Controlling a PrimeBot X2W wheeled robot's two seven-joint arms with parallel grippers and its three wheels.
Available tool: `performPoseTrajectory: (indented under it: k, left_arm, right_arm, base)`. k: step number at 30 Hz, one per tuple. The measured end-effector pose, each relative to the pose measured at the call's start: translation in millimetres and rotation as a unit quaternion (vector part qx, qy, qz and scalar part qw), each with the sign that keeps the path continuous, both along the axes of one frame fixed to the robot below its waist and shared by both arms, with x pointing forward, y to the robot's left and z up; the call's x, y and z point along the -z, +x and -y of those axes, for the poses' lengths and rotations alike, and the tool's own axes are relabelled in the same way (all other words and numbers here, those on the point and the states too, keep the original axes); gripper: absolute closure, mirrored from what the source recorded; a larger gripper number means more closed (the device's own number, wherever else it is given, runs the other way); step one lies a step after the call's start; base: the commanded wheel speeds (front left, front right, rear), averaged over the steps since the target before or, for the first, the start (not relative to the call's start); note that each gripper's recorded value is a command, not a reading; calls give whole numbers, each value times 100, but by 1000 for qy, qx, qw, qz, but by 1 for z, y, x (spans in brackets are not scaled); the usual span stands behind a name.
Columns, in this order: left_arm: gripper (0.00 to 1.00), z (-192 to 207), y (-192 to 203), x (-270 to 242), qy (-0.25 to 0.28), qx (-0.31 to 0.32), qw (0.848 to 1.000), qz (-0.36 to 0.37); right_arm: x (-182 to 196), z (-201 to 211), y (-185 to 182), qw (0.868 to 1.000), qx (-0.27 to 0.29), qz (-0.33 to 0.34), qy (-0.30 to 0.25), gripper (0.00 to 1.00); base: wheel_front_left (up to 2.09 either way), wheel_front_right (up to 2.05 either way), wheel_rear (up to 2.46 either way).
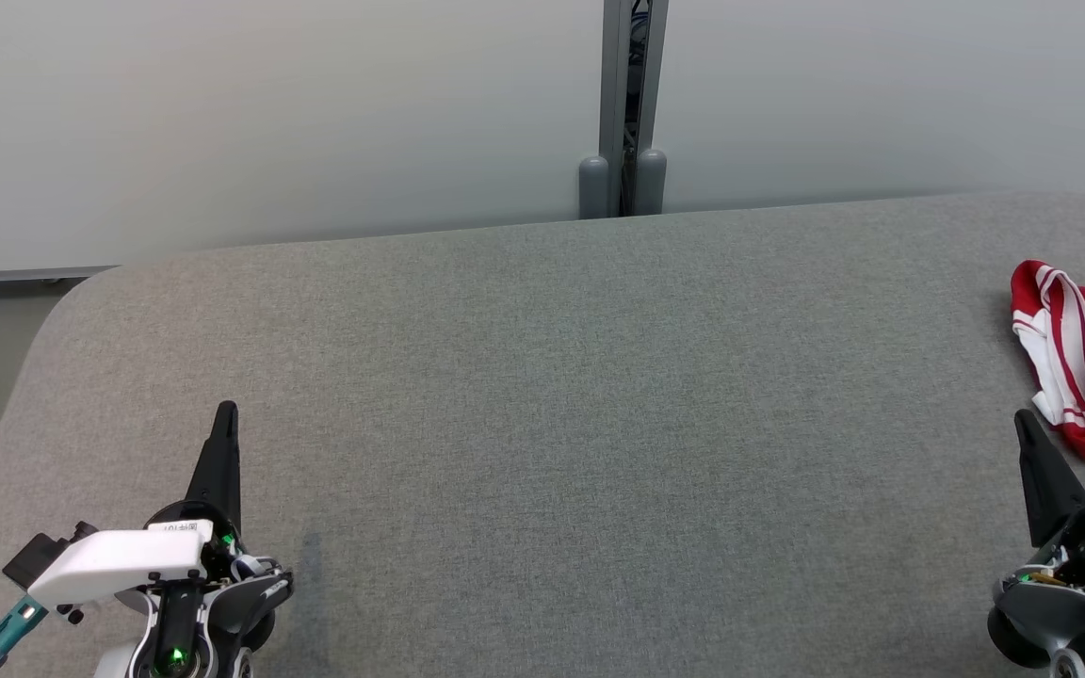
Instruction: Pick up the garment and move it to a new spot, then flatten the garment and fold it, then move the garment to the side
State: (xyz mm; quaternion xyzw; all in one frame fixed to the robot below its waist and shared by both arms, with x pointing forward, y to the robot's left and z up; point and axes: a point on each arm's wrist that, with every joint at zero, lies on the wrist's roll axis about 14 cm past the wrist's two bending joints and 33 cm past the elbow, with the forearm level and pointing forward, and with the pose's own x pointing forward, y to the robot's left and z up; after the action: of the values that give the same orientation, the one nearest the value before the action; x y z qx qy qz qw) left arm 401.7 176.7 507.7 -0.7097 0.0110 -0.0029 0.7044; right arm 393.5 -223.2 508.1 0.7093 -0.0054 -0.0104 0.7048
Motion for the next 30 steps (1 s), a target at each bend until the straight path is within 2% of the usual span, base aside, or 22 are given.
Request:
performPoseTrajectory:
  k: [30]
  left_arm:
    - [100, 1, 0, 0, 0, 1, 1000, 0]
  right_arm:
    - [1, -1, 0, 1000, -2, -1, 0, 100]
  base:
    - [0, 0, 0]
